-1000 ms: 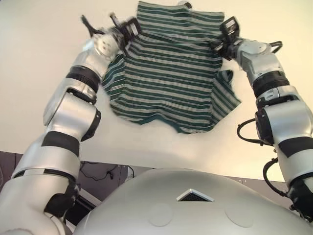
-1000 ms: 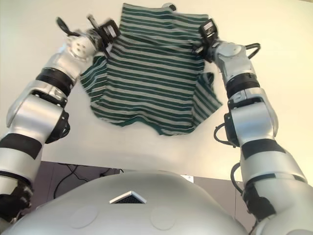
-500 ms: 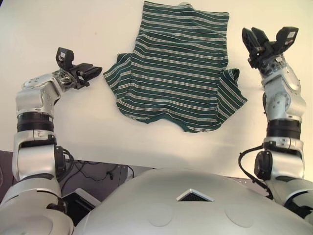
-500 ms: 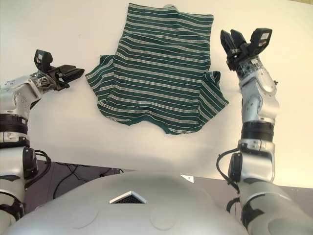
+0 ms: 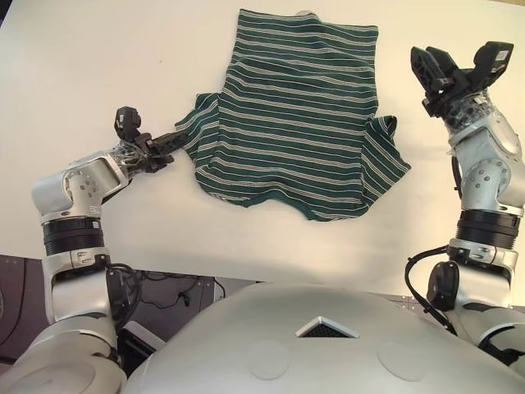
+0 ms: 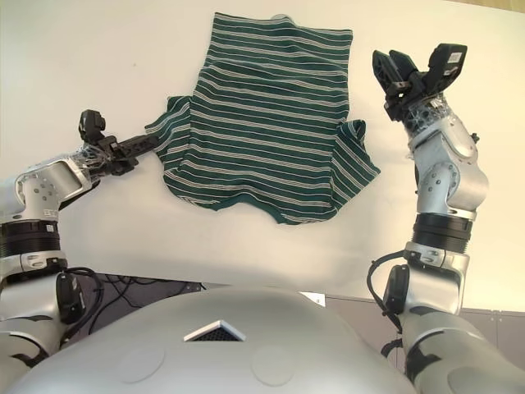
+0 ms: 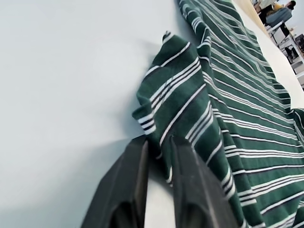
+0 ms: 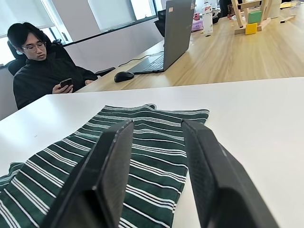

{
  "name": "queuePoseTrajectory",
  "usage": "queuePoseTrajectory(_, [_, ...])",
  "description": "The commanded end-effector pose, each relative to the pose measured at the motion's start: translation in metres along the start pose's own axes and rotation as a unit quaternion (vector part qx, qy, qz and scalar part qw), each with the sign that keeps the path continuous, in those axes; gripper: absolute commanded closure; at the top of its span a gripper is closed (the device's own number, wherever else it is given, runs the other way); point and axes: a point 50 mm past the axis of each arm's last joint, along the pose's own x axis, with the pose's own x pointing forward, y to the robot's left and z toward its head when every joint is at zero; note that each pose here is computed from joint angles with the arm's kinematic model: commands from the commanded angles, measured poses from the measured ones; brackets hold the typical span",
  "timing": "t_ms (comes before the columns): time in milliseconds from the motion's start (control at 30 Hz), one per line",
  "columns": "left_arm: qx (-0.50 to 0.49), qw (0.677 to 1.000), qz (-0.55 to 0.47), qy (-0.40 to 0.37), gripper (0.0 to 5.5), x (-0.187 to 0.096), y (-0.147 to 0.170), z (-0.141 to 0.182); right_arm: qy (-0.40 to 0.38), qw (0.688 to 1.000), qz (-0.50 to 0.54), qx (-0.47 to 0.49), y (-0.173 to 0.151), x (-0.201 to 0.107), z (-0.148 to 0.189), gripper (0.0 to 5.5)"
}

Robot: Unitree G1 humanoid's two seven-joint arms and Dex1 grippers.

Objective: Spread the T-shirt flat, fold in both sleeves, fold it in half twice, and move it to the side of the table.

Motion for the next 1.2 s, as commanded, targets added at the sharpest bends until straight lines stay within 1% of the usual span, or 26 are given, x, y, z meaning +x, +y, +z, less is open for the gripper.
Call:
queuePoseTrajectory(33, [0.014,1.000,-0.020,-0.013,5.48,-0.006,-0.011,0.013,0.004,1.000,-0.003,-0.003,-0.001,-0.004,0.002,3.64])
queuePoseTrajectory(167, [0.073,0.996,-0.051,0.006,5.48,-0.012,-0.034,0.033,0.001,1.000,-0.005,-0.007,-0.002,-0.006,0.006,3.64])
queuePoseTrajectory(300, [0.125,0.988,-0.088,0.039,5.48,-0.008,-0.059,0.031,-0.005,1.000,-0.005,-0.014,-0.001,-0.006,0.012,3.64])
queuePoseTrajectory(367, [0.138,0.983,-0.112,0.047,5.48,0.002,-0.073,0.027,0.000,1.000,-0.006,-0.019,0.000,-0.009,0.012,3.64])
queuePoseTrajectory(400, [0.144,0.980,-0.124,0.050,5.48,0.009,-0.081,0.026,0.006,1.000,-0.009,-0.019,-0.001,-0.014,0.011,3.64])
queuePoseTrajectory(467, [0.149,0.978,-0.138,0.051,5.48,0.024,-0.092,0.022,0.046,0.999,-0.013,-0.025,-0.005,-0.035,0.007,3.64])
queuePoseTrajectory(533, [0.141,0.979,-0.141,0.046,5.48,0.034,-0.098,0.015,0.116,0.993,-0.013,-0.034,-0.010,-0.064,0.000,3.64])
queuePoseTrajectory(600, [0.130,0.982,-0.132,0.039,5.48,0.039,-0.098,0.010,0.187,0.982,-0.015,-0.022,-0.013,-0.091,-0.009,3.64])
queuePoseTrajectory(667, [0.121,0.985,-0.116,0.035,5.23,0.037,-0.092,0.005,0.232,0.973,-0.015,-0.005,-0.013,-0.105,-0.015,3.64])
queuePoseTrajectory(733, [0.105,0.987,-0.116,0.034,4.90,0.031,-0.089,0.002,0.256,0.963,-0.027,0.082,-0.014,-0.121,-0.019,3.64])
queuePoseTrajectory(800, [0.097,0.988,-0.115,0.033,4.59,0.026,-0.086,0.001,0.279,0.949,-0.037,0.144,-0.012,-0.129,-0.029,3.64])
queuePoseTrajectory(900, [0.108,0.985,-0.128,0.033,4.14,0.023,-0.091,0.005,0.300,0.929,-0.074,0.203,-0.009,-0.131,-0.053,3.64])
queuePoseTrajectory(1000, [0.154,0.979,-0.136,0.006,3.59,0.018,-0.095,0.019,0.306,0.917,-0.102,0.236,-0.003,-0.130,-0.073,3.64])
queuePoseTrajectory(1100, [0.227,0.963,-0.147,0.006,3.59,0.005,-0.090,0.026,0.299,0.911,-0.115,0.258,0.004,-0.129,-0.085,3.64])
queuePoseTrajectory(1200, [0.334,0.929,-0.157,0.023,3.56,-0.017,-0.075,0.022,0.290,0.915,-0.120,0.255,0.007,-0.126,-0.089,4.18])
